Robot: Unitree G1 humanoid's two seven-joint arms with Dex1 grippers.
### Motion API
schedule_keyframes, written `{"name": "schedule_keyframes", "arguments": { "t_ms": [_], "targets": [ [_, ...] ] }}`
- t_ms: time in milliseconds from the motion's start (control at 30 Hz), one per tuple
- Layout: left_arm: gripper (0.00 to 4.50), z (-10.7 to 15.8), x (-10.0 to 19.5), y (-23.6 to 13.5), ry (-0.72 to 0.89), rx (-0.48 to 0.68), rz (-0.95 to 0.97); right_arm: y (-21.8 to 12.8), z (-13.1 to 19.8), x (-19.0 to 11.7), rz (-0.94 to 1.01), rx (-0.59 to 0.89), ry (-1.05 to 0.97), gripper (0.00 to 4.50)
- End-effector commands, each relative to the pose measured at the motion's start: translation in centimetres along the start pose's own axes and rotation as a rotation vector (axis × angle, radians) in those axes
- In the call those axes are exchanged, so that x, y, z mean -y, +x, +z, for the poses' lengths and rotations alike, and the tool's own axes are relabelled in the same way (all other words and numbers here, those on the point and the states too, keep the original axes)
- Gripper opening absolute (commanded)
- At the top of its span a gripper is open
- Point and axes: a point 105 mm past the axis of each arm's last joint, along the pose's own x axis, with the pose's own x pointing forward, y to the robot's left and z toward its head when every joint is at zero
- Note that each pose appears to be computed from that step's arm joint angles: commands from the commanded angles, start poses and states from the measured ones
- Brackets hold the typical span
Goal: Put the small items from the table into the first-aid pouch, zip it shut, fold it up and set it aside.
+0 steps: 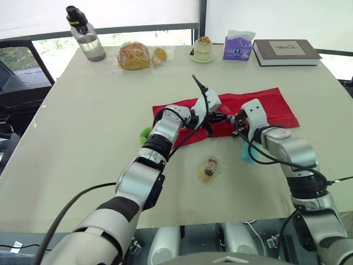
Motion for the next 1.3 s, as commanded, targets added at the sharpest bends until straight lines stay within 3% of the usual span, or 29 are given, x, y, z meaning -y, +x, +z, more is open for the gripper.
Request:
{"name": "schedule_keyframes", "arguments": {
  "t_ms": [33,333,533,700,800,933,1000,1067,1200,1233,1300],
  "targets": [
    [0.00,1.4,0.1,0.1,0.032,0.039,-0.015,0.6,2.4,-0.2,0.004,0.090,-0.032,0.13],
    [0.00,1.4,0.2,-0.1,0.042,0.036,-0.018,2.5,3.7,-0.5,0.025,0.159,-0.108,0.13],
    [0.00,1.2,-0.7,-0.7,0.033,0.037,0.039,1.6,3.7,-0.6,0.083,0.215,-0.117,0.13],
    [0.00,0.7,-1.7,-1.6,0.039,0.017,0.078,-2.9,4.3,-0.3,0.206,0.401,-0.132,0.13],
    [0.00,0.4,-2.2,-2.3,0.042,0.005,0.095,-5.8,3.7,0.5,0.244,0.434,-0.184,0.13],
    [0.00,-0.5,-2.5,-3.2,0.054,-0.023,0.102,-11.5,3.6,-0.3,0.471,0.526,-0.159,0.13],
    [0.00,-0.7,-2.5,-3.4,0.057,-0.028,0.103,-13.5,3.0,0.1,0.510,0.507,-0.168,1.12],
    [0.00,-0.9,-2.7,-3.7,0.059,-0.031,0.113,-16.6,2.5,1.1,0.581,0.475,-0.143,1.52],
    [0.00,-0.9,-3.1,-4.2,0.059,-0.030,0.134,-20.6,2.7,3.3,0.576,0.485,-0.118,3.37],
    [0.00,-1.0,-3.2,-4.3,0.059,-0.030,0.137,-21.3,2.7,3.5,0.577,0.484,-0.113,3.47],
    [0.00,-1.1,-3.5,-4.6,0.058,-0.034,0.151,-23.2,2.5,4.5,0.555,0.451,-0.127,4.31]
  ]
}}
